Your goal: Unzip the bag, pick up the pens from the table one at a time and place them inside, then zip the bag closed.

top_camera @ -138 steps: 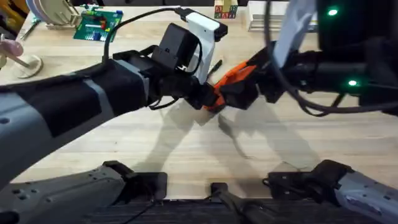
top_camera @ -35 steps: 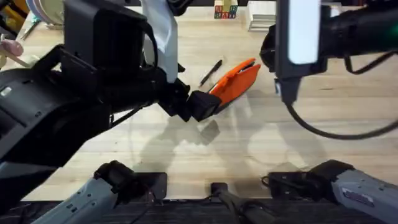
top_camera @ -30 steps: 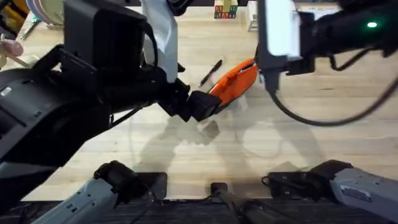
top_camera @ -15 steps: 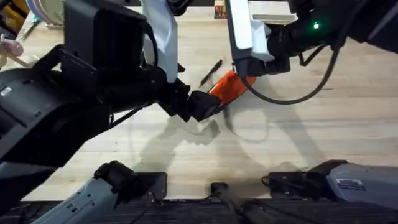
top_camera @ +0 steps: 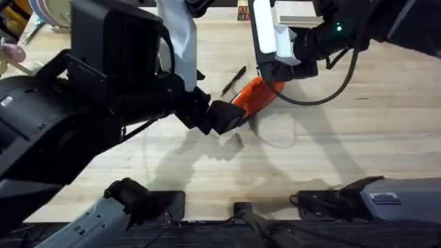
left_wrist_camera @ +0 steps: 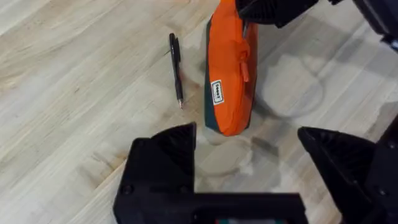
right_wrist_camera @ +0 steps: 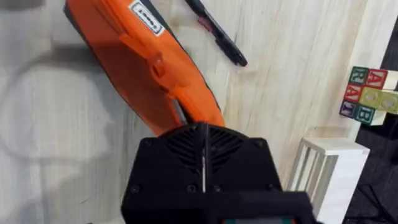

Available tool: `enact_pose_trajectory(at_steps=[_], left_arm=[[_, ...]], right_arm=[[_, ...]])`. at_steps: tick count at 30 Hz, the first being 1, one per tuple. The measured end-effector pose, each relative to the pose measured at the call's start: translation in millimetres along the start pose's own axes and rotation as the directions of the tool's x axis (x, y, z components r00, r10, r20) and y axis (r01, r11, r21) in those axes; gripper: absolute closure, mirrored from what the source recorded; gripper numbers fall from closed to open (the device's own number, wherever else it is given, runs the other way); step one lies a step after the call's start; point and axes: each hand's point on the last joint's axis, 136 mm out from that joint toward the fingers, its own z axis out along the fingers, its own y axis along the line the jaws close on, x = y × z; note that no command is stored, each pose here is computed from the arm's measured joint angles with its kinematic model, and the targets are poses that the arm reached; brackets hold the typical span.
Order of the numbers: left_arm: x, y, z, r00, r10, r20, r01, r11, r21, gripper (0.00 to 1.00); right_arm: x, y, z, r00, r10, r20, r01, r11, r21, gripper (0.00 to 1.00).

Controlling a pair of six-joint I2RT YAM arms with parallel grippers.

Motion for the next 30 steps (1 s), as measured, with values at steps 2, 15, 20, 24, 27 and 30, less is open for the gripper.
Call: enact_pose_trajectory(at_steps=[2,15,20,24,27,30], left_arm=[[0.0,0.0,0.0,1.0,0.0,0.0,0.0,1.0,0.0,0.006],[0.0,0.0,0.0,1.0,0.0,0.0,0.0,1.0,0.0,0.007],[0.0,0.0,0.0,1.0,0.0,0.0,0.0,1.0,0.0,0.007],[0.0,0.0,0.0,1.0,0.0,0.0,0.0,1.0,0.0,0.007],[0.0,0.1,0.0,1.0,0.0,0.0,0.0,1.0,0.0,0.007],[0.0,0.0,0.0,1.0,0.0,0.0,0.0,1.0,0.0,0.007]], right_arm=[[0.7,0.0,1.1,1.0,0.0,-0.001,0.0,1.0,-0.002,0.972],[4.8,10.8,12.1,1.0,0.013,-0.011,-0.013,0.998,-0.065,0.972],[0.7,15.0,20.5,1.0,0.005,0.022,-0.003,0.995,-0.1,0.971],[0.1,19.8,30.2,1.0,0.004,0.03,0.0,0.991,-0.134,0.972],[-1.2,23.4,36.7,1.0,-0.003,0.03,0.007,0.988,-0.154,0.972],[-1.4,25.6,41.3,1.0,-0.007,0.029,0.012,0.986,-0.168,0.972]])
